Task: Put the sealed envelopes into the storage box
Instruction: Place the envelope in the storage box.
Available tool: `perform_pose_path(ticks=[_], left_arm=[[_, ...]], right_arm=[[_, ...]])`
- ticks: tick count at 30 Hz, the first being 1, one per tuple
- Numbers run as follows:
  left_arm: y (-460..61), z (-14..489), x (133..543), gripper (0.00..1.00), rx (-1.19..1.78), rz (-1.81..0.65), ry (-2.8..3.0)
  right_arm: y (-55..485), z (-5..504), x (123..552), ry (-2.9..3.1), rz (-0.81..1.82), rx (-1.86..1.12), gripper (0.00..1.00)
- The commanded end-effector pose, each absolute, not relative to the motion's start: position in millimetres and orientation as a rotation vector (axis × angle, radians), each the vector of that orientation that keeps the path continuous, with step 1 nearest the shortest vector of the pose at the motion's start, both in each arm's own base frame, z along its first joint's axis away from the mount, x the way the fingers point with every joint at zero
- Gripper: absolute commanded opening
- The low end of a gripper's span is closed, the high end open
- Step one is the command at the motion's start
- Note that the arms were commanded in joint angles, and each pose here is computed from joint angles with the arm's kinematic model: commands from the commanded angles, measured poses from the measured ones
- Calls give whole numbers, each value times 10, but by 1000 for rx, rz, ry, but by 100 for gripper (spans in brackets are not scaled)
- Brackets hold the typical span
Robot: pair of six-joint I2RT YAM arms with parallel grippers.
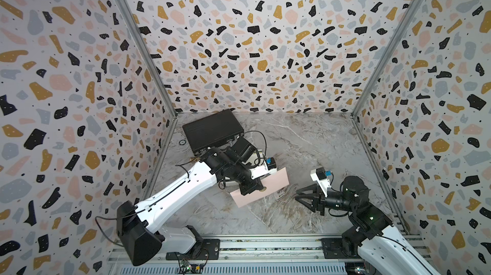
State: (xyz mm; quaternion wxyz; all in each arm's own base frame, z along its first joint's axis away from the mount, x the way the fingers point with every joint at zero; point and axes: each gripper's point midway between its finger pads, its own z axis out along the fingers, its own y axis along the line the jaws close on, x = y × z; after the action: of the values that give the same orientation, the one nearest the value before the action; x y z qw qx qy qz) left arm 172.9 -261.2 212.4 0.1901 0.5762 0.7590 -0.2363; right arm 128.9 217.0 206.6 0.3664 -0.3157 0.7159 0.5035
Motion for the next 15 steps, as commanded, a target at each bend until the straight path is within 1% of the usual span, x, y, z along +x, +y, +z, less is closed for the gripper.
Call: perform_pose_path(ticks=[1,3,5,9,12,15], left_arm=[[-2228,2066,2118,0,1708,-241,2056],[-2100,2005,2177,0,1797,-173,2028],[-1995,1970,2299,0,1825,-109,2008],[-1947,1978,2512,0,1822,-178,1975],[-1909,1836,2639,0,1896,-196,1951],[-1937,1770,2808,0,1899,-231,1951]], right_arm=[[2152,2081,1333,1855,1244,-808,40],[2146,2019,1357,1887,1231,-796,39],[2140,1984,1376,1907,1221,-788,39],[2141,1958,1388,1924,1216,-786,37],[2136,1941,1391,1931,1213,-781,36],[2132,1931,1395,1935,1209,-778,37]])
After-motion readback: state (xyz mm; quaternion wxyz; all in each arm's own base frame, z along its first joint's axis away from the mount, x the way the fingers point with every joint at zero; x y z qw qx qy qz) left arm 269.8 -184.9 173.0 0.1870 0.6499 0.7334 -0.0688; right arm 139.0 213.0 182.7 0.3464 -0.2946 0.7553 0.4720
